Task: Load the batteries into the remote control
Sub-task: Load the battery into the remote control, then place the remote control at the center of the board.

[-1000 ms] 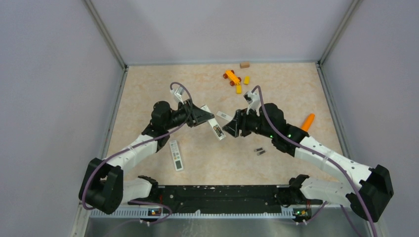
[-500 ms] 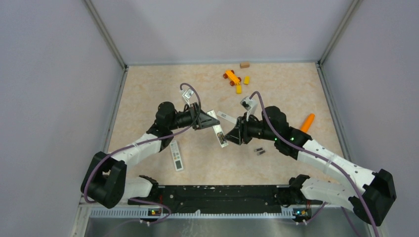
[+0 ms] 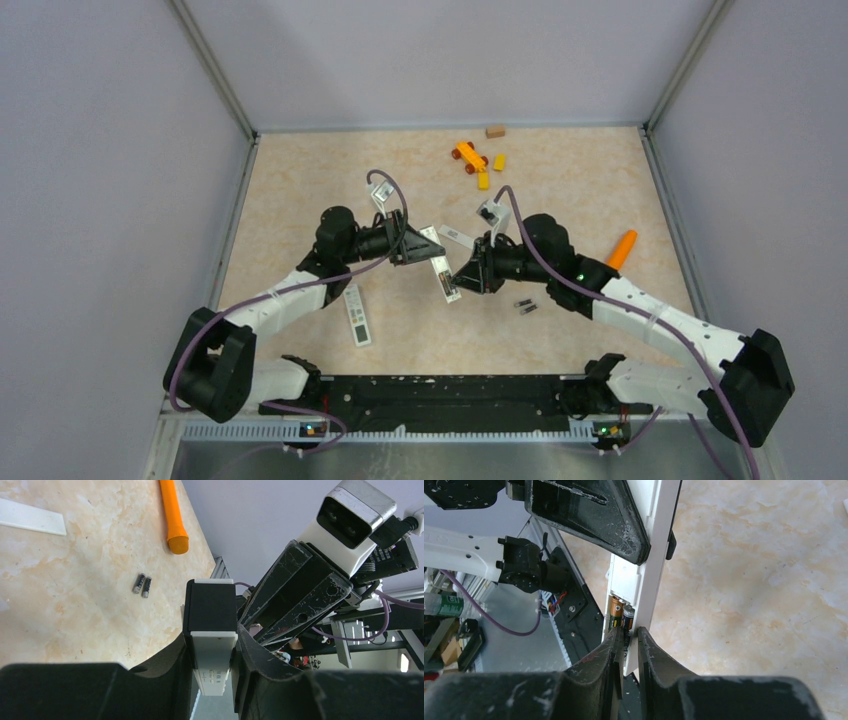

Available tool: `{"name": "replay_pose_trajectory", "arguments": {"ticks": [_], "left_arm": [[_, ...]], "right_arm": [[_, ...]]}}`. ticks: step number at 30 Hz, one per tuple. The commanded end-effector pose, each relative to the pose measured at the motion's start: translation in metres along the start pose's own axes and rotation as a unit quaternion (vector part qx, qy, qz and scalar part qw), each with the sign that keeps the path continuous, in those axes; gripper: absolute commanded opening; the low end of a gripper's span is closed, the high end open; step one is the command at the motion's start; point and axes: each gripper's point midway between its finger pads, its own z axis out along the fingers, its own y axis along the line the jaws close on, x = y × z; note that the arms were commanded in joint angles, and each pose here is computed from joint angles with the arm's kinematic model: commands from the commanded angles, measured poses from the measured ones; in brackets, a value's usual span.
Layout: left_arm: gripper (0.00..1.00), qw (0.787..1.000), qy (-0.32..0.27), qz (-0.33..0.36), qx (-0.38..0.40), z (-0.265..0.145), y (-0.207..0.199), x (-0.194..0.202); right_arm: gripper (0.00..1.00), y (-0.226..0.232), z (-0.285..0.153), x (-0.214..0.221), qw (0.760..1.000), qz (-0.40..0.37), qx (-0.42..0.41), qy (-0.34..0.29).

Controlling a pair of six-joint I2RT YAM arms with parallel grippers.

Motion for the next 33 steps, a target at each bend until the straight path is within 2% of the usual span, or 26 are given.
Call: {"name": "replay_pose_trajectory", "arguments": {"ticks": [1, 5, 8, 14, 21, 25, 33], "left_arm": [[0.0, 0.998, -0.013, 0.028, 0.049, -0.002, -0.042, -0.014], [0.0, 0.998, -0.013, 0.019, 0.057, -0.003, -0.048, -0.016], [0.0, 0.999, -0.02, 0.02, 0.045, -0.002, -0.044, -0.018], [0.0, 0.992, -0.083, -0.022, -0.093, -0.003, 0.022, -0.029], [0.0, 0.96, -0.202, -0.066, -0.181, -0.021, 0.082, -0.047], [0.0, 0.945, -0.238, -0.11, -0.197, -0.023, 0.105, -0.05], [0.02, 0.94, -0.229, -0.132, -0.216, -0.004, 0.156, -0.046]], "right_arm": [[0.13, -0.01, 0.006, 0.008, 1.0, -0.021, 0.01, 0.016], [0.08, -0.031, 0.01, 0.015, 0.997, -0.029, 0.061, 0.027], [0.09, -0.038, 0.01, 0.012, 0.996, -0.033, 0.082, 0.025], [0.42, -0.028, 0.004, -0.018, 0.995, -0.028, 0.091, -0.008], [0.59, -0.049, -0.006, -0.041, 0.987, -0.018, 0.154, -0.033], [0.61, -0.064, -0.004, -0.037, 0.983, 0.001, 0.18, -0.028], [0.6, -0.07, -0.009, -0.03, 0.978, 0.048, 0.201, -0.035]]}}
